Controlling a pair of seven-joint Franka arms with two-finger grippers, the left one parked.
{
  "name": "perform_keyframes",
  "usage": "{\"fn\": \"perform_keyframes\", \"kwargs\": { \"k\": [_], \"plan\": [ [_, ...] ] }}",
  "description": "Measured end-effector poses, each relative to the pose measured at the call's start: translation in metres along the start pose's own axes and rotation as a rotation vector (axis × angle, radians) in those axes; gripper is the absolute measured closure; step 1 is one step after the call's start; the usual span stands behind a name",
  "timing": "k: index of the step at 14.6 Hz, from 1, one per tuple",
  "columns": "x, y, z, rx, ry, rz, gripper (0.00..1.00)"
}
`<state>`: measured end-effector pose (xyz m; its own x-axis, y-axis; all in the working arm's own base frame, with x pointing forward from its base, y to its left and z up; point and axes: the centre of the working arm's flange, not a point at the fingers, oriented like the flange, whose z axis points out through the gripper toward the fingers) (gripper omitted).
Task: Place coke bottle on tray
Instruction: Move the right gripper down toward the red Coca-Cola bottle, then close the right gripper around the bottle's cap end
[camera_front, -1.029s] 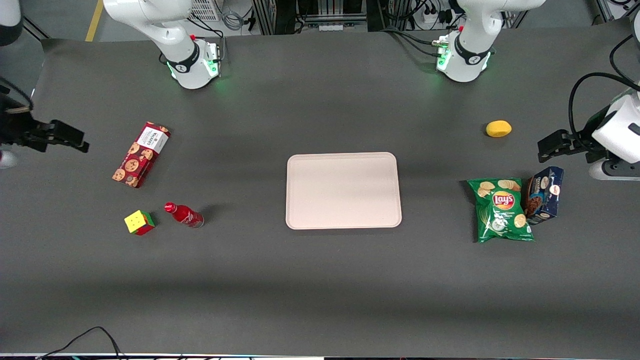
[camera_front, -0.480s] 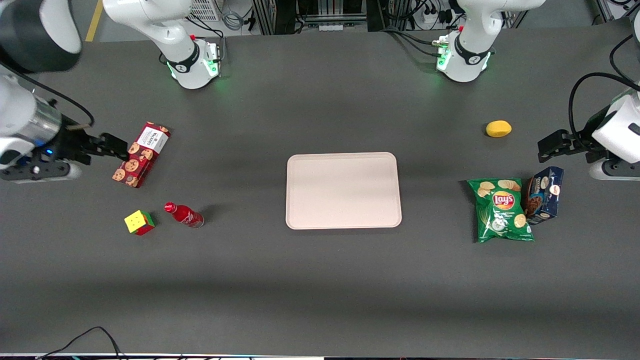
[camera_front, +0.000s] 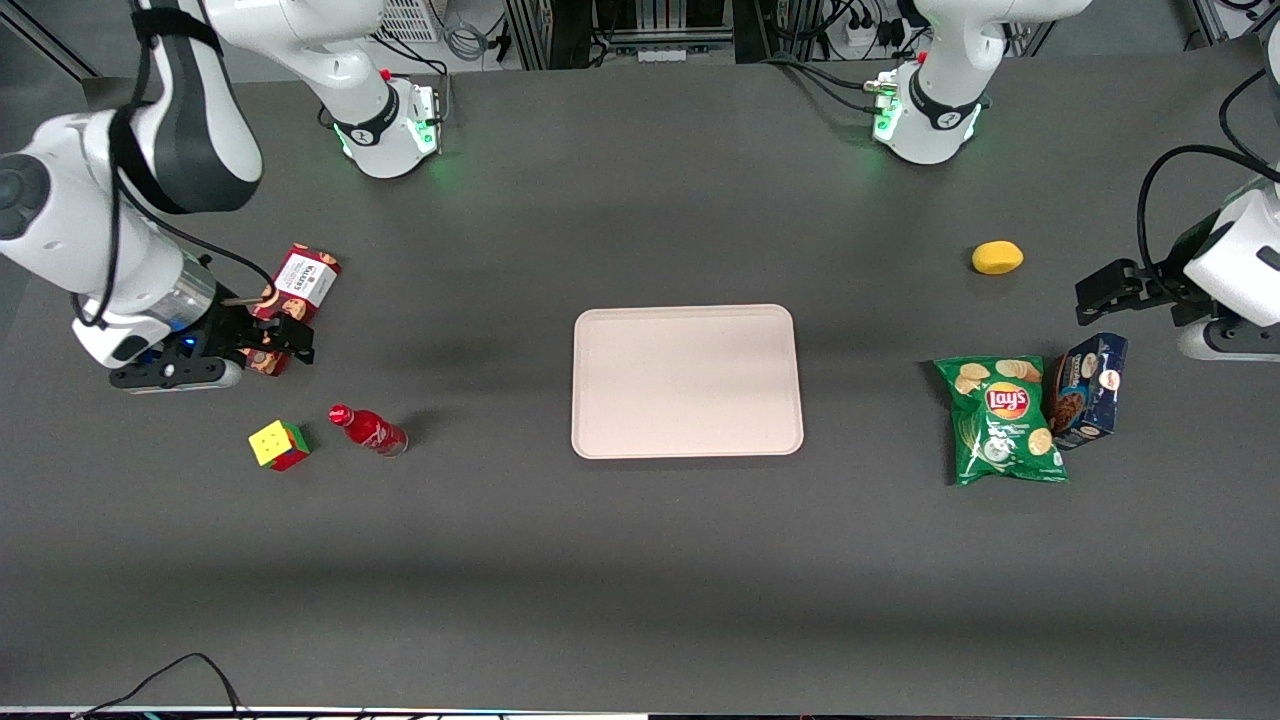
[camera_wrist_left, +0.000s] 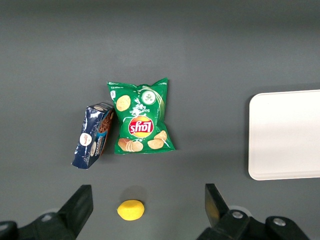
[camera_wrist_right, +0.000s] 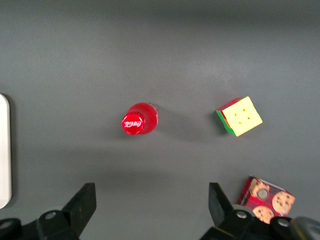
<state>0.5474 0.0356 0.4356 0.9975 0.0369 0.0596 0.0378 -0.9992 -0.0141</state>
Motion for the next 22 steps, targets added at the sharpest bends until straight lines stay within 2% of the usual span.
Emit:
{"fn": "perform_keyframes", "kwargs": {
  "k": [3,9,13,22],
  "plan": [
    [-0.009,-0.001,0.028,0.000,0.042,-0.011,0.00],
    [-0.007,-0.005,0.066,-0.002,0.084,-0.052,0.00],
    [-0.001,-0.011,0.091,-0.002,0.091,-0.068,0.00],
    [0.010,-0.022,0.106,0.003,0.107,-0.091,0.00]
  ]
}}
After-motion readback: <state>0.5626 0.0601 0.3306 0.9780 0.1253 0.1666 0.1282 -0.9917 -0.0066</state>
